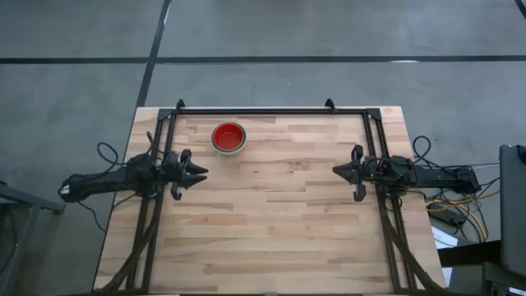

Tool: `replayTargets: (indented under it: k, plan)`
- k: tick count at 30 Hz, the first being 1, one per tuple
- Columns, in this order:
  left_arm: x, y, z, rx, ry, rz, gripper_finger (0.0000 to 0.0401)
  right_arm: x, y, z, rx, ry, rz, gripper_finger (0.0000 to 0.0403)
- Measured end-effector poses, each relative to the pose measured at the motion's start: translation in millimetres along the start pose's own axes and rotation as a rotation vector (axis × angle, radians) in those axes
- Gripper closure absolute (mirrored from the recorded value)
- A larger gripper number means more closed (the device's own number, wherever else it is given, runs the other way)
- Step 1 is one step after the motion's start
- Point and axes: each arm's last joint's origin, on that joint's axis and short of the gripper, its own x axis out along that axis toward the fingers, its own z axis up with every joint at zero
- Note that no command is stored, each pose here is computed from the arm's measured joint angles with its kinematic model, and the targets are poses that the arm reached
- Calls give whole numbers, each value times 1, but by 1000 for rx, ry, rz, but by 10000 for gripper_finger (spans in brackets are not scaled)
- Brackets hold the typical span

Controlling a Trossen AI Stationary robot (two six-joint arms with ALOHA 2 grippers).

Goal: Nest bowls inside each other
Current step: Return to Home Position

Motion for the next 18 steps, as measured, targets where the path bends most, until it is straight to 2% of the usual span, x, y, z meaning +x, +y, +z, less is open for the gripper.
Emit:
replayTargets:
  k: [3,18]
  plan:
    - [0,0,0,-31,0,0,275,0,0,0,1,0,0,369]
    - [0,0,-1,-32,3,1,275,0,0,0,1,0,0,369]
